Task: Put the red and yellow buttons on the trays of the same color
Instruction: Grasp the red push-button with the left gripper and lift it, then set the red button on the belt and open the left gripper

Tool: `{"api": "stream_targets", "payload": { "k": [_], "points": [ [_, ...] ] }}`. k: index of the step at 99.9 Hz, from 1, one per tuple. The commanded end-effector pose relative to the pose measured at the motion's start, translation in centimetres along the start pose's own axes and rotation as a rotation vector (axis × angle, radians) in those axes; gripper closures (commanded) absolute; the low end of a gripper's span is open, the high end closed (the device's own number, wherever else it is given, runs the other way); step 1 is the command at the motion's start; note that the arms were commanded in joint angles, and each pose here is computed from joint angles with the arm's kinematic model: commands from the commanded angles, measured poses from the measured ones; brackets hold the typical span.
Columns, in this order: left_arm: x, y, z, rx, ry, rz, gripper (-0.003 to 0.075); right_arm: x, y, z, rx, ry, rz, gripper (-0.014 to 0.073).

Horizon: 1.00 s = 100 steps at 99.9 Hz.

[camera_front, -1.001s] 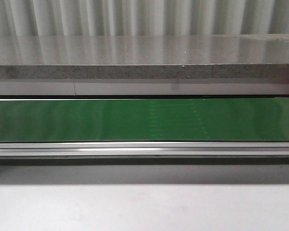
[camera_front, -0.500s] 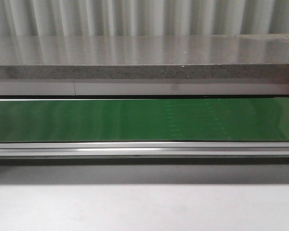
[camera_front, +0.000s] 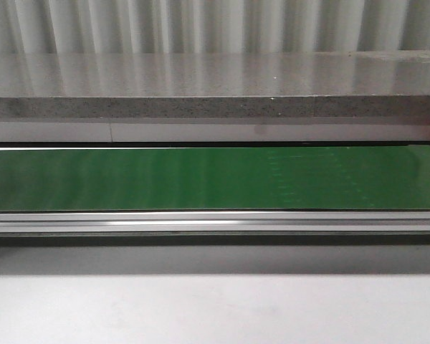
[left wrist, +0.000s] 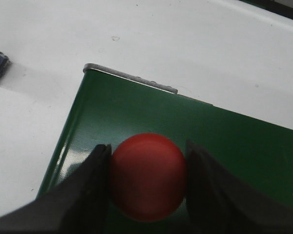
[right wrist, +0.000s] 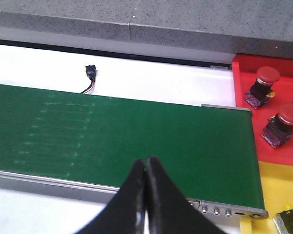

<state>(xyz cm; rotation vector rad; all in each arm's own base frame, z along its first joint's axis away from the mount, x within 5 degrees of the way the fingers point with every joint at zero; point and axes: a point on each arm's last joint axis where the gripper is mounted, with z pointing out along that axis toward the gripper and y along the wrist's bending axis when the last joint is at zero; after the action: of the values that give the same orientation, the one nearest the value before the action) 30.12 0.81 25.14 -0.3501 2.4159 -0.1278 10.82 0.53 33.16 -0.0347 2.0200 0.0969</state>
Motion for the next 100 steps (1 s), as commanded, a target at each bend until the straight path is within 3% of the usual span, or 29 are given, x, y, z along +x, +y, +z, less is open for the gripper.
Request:
{"api": "stream_targets", "payload": {
  "k": [1, 15, 22, 49, 61, 100],
  "points": [
    [-1.0, -0.7, -1.1, 0.023, -0.057, 0.009, 0.0475, -1.3, 0.0, -0.5, 0.007, -0.085, -0.001, 0.0662],
    [-0.9, -1.5, -1.6, 0.045, -0.064, 0.031, 0.017, -1.3, 0.0, -0.5, 0.007, -0.085, -0.001, 0.0662],
    [-0.9, -2.0, -2.0, 0.058, -0.074, 0.041, 0.0104, -1.3, 0.0, -0.5, 0.007, -0.084, -0.001, 0.0662],
    [-2.6, -2.9, -5.4, 0.087, -0.197, 0.09, 0.0099, -1.3, 0.0, -0.5, 0.007, -0.084, -0.001, 0.0662],
    [-3.5, -2.2, -6.1, 0.066, -0.243, 0.088, 0.01, -1.3, 0.0, -0.5, 0.007, -0.084, -0.001, 0.0662],
    [-4.8, 5.7, -3.0, -0.124, -0.215, -0.101, 0.01, -1.3, 0.0, -0.5, 0.007, -0.084, -0.001, 0.0662]
  ]
}}
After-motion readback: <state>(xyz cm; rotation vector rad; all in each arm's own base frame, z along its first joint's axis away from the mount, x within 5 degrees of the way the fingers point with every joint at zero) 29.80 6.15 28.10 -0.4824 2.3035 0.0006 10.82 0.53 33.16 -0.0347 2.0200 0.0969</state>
